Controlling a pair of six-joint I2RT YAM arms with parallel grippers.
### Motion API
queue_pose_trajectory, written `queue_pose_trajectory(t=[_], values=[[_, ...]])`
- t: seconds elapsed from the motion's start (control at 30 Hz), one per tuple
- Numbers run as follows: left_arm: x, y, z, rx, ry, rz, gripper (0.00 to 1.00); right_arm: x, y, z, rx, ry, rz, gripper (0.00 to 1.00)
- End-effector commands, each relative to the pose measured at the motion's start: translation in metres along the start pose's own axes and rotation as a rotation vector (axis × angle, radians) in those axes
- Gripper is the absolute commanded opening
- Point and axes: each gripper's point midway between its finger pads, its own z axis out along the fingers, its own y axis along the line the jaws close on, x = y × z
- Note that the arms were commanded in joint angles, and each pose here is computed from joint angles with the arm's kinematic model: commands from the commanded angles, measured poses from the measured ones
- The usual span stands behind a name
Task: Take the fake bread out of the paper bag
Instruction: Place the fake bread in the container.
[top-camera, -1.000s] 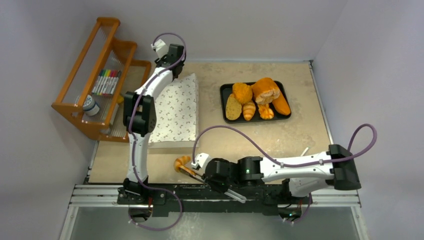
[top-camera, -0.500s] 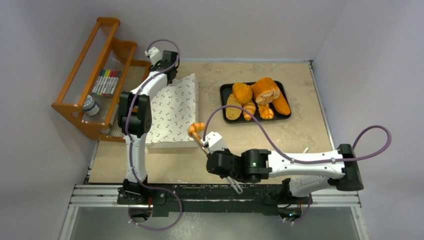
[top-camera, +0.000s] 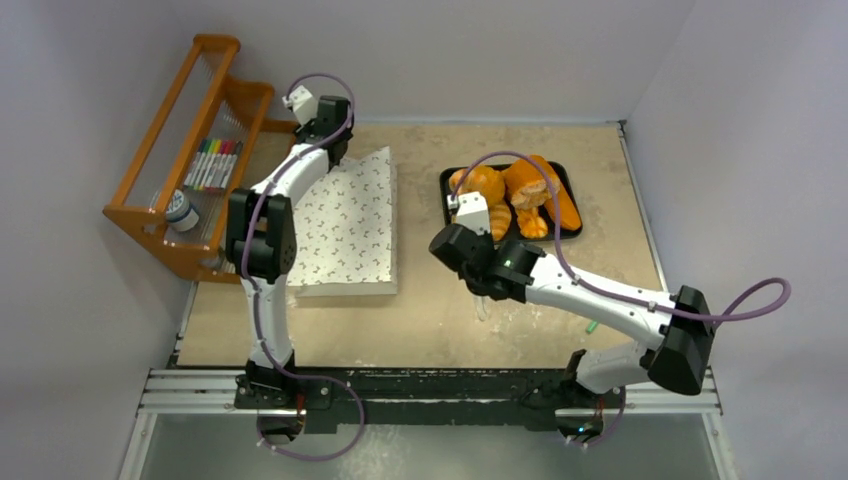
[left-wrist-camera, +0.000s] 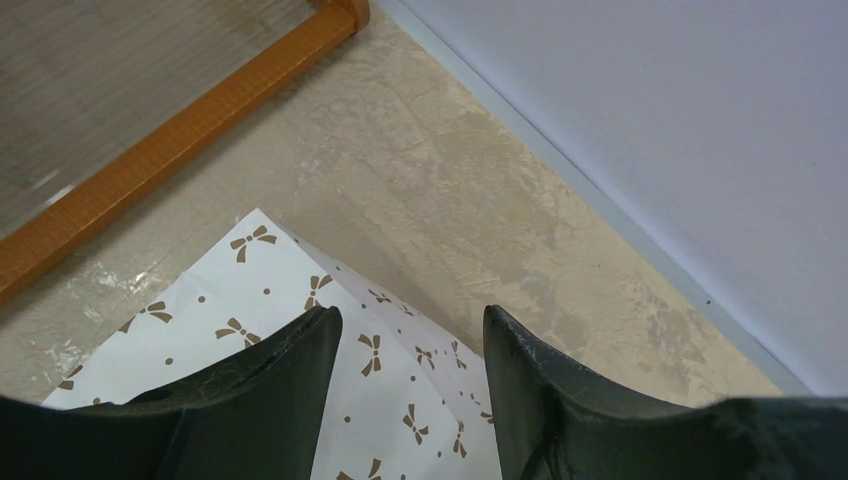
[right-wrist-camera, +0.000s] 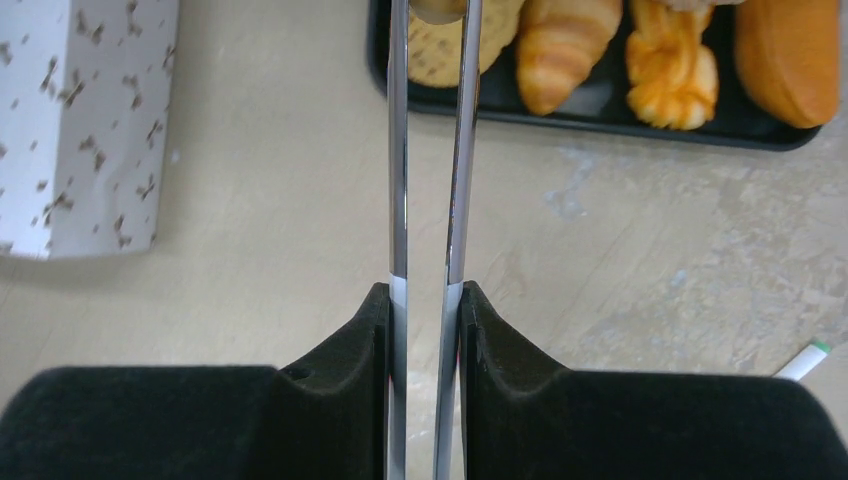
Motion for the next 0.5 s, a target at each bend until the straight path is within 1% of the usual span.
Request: queue_pose_trajectory(t=[0.0,0.2,0.4,0.47], values=[[-0.027,-0.013,-0.017,0.058,-0.046,-0.050,0.55,-0.043,-0.028,0.015,0.100,-0.122,0.075,0.00],[-0.025,-0.012,-0.017,0.059,-0.043,-0.052,0.55,-0.042,-0.061,0.045,0.216,-0.084,0.066,0.00],[-0.023,-0.013,-0.015,0.064,-0.038,-0.056,0.55,-0.023,-0.077,0.071,0.268,-0.011,0.066,0.00],[-0.023,-0.014,-0.015,0.065,-0.037,-0.057,0.55,-0.016,-0.078,0.079,0.263,0.000,0.066,0.00]])
